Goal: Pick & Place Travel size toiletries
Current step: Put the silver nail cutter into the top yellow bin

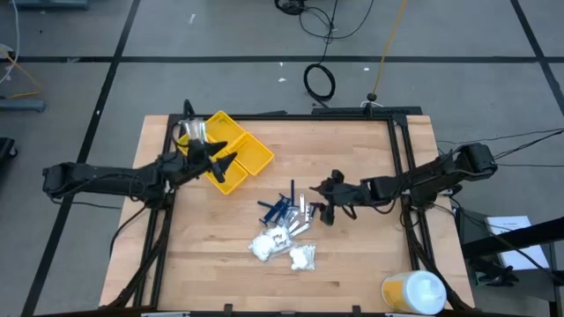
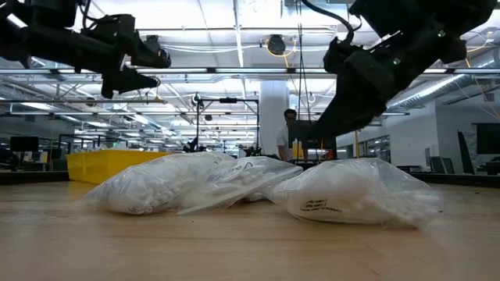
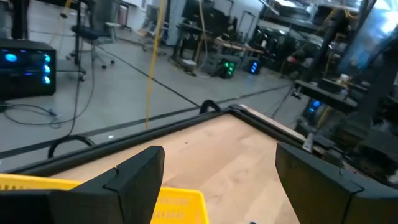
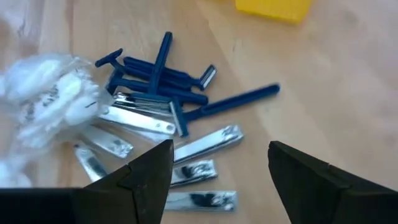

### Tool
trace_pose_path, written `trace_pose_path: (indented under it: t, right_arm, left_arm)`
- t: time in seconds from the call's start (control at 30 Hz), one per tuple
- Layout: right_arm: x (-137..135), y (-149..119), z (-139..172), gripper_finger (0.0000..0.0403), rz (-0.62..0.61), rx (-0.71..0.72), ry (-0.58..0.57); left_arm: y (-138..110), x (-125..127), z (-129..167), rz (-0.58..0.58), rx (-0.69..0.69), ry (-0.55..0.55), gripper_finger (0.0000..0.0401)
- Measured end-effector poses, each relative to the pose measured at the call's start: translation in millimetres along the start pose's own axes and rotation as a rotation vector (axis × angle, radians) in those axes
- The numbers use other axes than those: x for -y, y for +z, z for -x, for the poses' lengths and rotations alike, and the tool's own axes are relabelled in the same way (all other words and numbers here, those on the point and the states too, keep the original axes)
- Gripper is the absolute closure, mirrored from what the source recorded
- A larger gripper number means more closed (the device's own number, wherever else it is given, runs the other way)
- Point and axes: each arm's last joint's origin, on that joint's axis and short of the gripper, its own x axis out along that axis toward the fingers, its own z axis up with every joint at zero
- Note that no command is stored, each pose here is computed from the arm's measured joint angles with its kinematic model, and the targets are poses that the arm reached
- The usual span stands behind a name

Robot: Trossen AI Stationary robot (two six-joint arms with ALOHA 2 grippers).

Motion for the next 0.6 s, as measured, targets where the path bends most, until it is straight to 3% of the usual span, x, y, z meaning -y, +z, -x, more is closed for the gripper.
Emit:
trace_pose_path:
  t: [0.13,0.23,0.47,0.6]
  right_arm:
    - [-10,-5,1,0.0164,-0.129,-0.02,0.057]
    - [-17,-6,2,0.0171,-0.144,-0.037,0.122]
    - [-19,-21,-16,0.0186,0.162,-0.077,0.089]
    - [-9,-22,-22,0.0191,0.246,-0.126,0.12]
  left_arm:
    - [-5,-4,1,0.015,0.019,0.061,0.0105]
    - [-5,-5,1,0.017,0.016,0.059,0.0105]
    - [-3,0,1,0.013,0.002,-0.072,0.0105]
    - [-2,1,1,0.031,0.008,-0.098,0.0105]
